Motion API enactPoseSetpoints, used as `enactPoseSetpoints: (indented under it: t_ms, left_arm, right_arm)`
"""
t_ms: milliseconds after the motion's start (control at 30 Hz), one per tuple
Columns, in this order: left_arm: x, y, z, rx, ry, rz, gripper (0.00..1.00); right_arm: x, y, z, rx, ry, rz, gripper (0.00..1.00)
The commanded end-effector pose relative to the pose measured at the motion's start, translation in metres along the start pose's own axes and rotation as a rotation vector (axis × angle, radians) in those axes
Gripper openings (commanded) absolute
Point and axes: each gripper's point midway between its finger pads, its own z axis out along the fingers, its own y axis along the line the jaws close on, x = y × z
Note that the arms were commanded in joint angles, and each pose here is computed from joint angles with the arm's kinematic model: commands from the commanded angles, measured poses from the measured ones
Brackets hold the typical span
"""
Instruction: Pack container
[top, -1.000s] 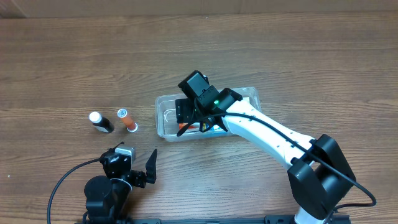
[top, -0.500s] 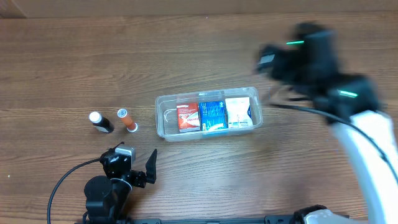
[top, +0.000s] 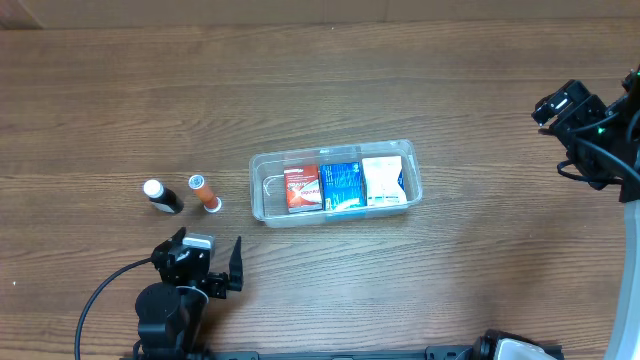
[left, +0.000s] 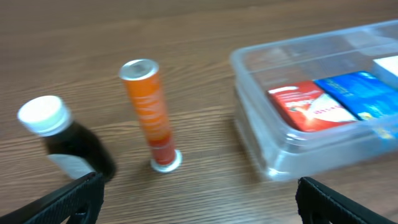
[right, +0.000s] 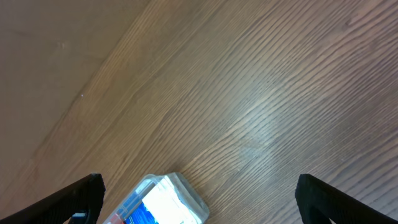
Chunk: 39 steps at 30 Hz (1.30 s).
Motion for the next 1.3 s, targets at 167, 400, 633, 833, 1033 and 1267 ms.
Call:
enactPoseSetpoints:
  t_ms: [167,400,633,833,1033,1267]
  left_arm:
    - [-0.11,0.037,-0.061,-0.202,-0.251,-0.191,1.0]
    - [-0.151,0.08,-0.051,-0.437,0.147,-0.207,1.0]
    - [-0.175,0.1,-0.003,-0.448,0.487,-0.19,1.0]
    - [-0.121,0.119,0.021,-0.527,0.71,-0.342,1.0]
    - [-0.077,0.136,0.043,-0.512,0.866,-0.425,1.0]
    - [-0.031,0.137,0.074,-0.338,1.009,-0.488,0.88]
  right_arm:
    - [-0.001,0.002,-0.004,-0.015,-0.007,-0.004,1.0]
    - [-0.001,0.003,-0.004,-0.015,-0.007,-0.004,1.0]
    - [-0.001,0.002,-0.004,-0.015,-0.007,-0.004,1.0]
    - [-0.001,0.003,-0.004,-0.015,-0.007,-0.004,1.0]
    - [-0.001,0.003,-0.004,-0.015,-0.007,-0.004,1.0]
    - [-0.001,0.002,-0.004,-0.015,-0.007,-0.004,1.0]
